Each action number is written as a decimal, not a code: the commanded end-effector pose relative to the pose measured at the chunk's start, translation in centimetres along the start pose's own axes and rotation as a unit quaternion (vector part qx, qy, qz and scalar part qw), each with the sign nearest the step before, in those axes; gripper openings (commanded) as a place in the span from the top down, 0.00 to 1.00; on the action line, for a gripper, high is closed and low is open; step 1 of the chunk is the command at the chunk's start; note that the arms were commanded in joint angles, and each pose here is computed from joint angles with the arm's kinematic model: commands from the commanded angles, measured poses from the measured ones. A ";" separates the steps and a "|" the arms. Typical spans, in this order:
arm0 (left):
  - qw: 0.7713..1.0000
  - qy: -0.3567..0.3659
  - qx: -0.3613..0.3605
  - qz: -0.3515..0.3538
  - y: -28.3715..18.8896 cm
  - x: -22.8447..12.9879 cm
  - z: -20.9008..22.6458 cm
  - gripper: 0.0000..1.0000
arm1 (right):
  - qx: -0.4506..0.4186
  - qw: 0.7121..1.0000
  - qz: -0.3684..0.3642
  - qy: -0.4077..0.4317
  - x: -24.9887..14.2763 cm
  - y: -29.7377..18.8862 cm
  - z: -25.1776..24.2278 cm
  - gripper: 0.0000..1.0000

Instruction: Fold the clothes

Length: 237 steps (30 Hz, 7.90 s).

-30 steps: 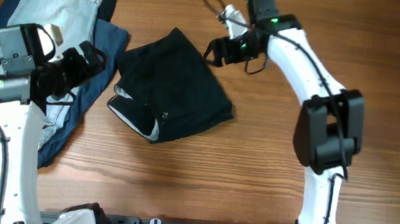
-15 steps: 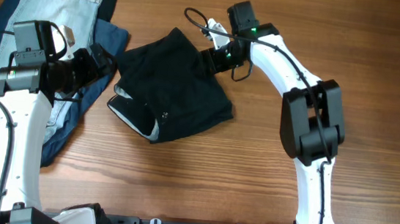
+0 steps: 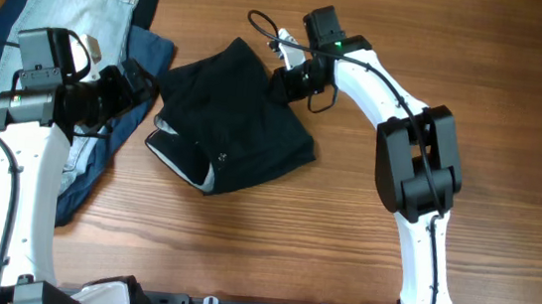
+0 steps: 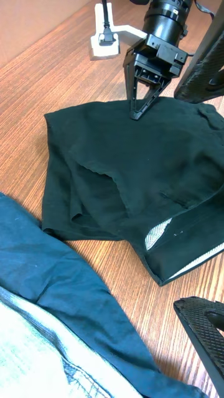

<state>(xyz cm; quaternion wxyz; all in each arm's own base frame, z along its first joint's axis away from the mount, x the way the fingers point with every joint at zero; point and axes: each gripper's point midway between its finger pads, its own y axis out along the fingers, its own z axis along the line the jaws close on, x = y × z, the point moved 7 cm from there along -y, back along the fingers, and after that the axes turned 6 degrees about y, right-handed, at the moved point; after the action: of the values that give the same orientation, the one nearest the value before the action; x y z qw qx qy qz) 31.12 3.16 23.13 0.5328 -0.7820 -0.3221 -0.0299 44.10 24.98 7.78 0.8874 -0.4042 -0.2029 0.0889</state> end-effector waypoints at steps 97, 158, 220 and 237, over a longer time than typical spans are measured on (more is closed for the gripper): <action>1.000 -0.020 -0.011 -0.008 0.4 0.3 -0.6 0.01 | -0.194 0.704 -0.289 0.620 -25.6 -42.0 -30.0 0.01; 1.000 -0.010 -0.001 -0.011 0.5 0.3 -0.4 0.00 | -0.333 0.656 -0.345 0.583 -8.5 -29.1 -30.9 0.96; 1.000 -0.010 0.013 -0.016 0.5 0.4 -0.1 0.00 | -0.140 0.849 -0.303 0.410 -17.9 -41.7 11.0 0.00; 1.000 -0.010 0.013 -0.016 0.5 0.4 -0.1 0.00 | -0.082 0.661 -0.373 -0.646 -14.7 -43.9 21.1 0.00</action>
<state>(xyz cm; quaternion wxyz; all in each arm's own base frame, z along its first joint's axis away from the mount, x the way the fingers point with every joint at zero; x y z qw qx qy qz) 31.71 3.23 23.37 0.5313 -0.7716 -0.3491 -0.0224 24.53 3.86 47.65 0.6597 -0.3020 -0.6799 -0.1064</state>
